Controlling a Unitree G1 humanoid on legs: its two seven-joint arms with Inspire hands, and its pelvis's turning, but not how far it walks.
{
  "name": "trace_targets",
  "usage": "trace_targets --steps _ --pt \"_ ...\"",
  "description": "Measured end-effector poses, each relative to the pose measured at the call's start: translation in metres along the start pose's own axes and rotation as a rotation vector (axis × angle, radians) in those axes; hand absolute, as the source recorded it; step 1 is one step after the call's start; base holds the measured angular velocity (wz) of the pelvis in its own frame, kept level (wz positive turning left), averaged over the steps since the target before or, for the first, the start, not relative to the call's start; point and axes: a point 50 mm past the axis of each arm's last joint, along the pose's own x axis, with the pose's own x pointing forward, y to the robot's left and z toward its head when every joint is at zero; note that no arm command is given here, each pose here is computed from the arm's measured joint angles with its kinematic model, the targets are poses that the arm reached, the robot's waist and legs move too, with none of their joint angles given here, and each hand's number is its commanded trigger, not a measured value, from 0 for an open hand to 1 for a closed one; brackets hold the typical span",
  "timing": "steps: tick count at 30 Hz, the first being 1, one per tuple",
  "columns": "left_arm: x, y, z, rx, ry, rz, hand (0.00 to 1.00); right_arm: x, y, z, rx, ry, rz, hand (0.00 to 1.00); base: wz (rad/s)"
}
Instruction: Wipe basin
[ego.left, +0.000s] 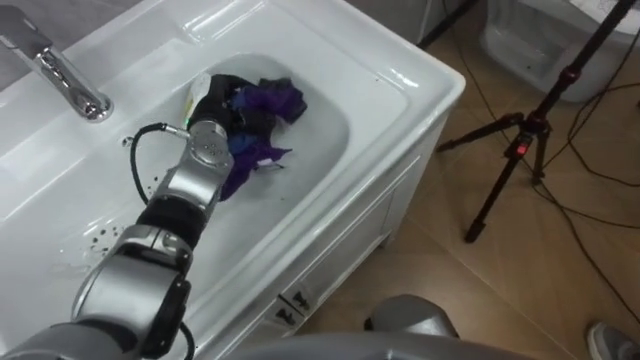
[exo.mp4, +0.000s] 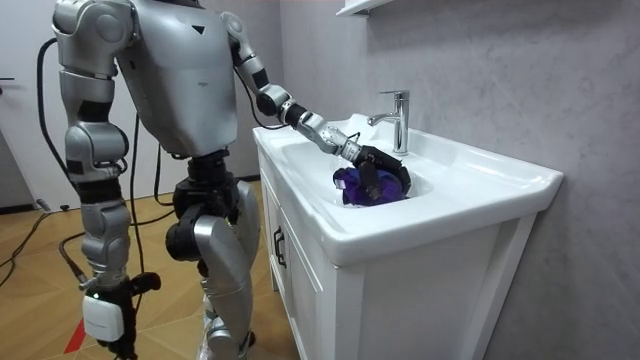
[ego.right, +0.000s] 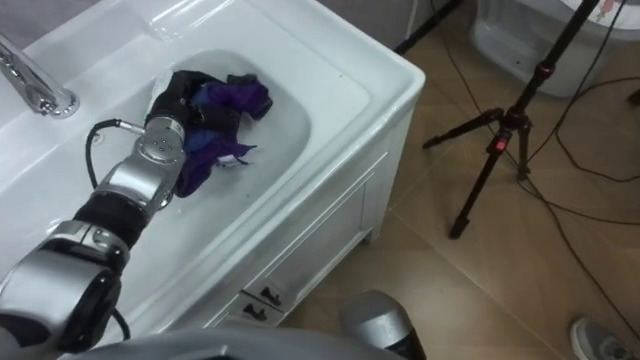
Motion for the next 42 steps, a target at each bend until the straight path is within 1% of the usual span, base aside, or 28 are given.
trace_targets --steps 2,4,8,12,17,23,26,30,32,35,37,42 --pt "-0.001 -0.005 0.000 0.026 -0.008 -0.015 1.00 0.000 0.001 0.001 0.001 -0.005 0.008 0.00 0.18" --pt "-0.006 -0.012 -0.010 0.045 0.001 -0.034 1.00 0.000 0.001 0.001 0.001 -0.002 0.010 0.00 0.09" --pt "-0.012 -0.019 -0.025 0.072 0.007 -0.047 1.00 0.000 0.005 -0.002 -0.013 0.021 0.026 0.00 0.05" --pt "-0.024 -0.025 -0.054 0.063 0.053 -0.062 1.00 0.000 0.009 -0.005 -0.007 0.036 0.045 0.00 0.01" --pt "-0.034 -0.030 -0.077 0.069 0.074 -0.077 1.00 0.000 0.008 -0.005 0.018 0.033 0.050 0.00 0.08" --pt "-0.041 -0.028 -0.091 0.072 0.084 -0.063 1.00 0.000 0.007 0.001 0.044 0.010 0.048 0.00 0.18" --pt "-0.043 -0.027 -0.095 0.104 0.078 -0.057 1.00 -0.001 0.004 0.006 0.065 -0.012 0.039 0.00 0.10" --pt "-0.047 -0.024 -0.102 0.152 0.079 -0.025 1.00 -0.001 0.003 0.008 0.030 -0.012 0.031 0.00 0.00" --pt "-0.049 -0.020 -0.108 0.167 0.093 0.017 1.00 -0.001 0.003 0.008 0.025 -0.013 0.027 0.00 0.08" --pt "-0.051 -0.008 -0.117 0.225 0.108 0.065 1.00 -0.001 0.001 0.013 0.014 -0.022 0.019 0.00 0.17" --pt "-0.052 0.001 -0.122 0.312 0.101 0.098 1.00 -0.001 -0.004 0.019 0.017 -0.036 0.004 0.00 0.00" --pt "-0.057 0.008 -0.129 0.403 0.097 0.149 1.00 -0.002 -0.016 0.025 0.026 -0.058 -0.028 0.00 0.07"
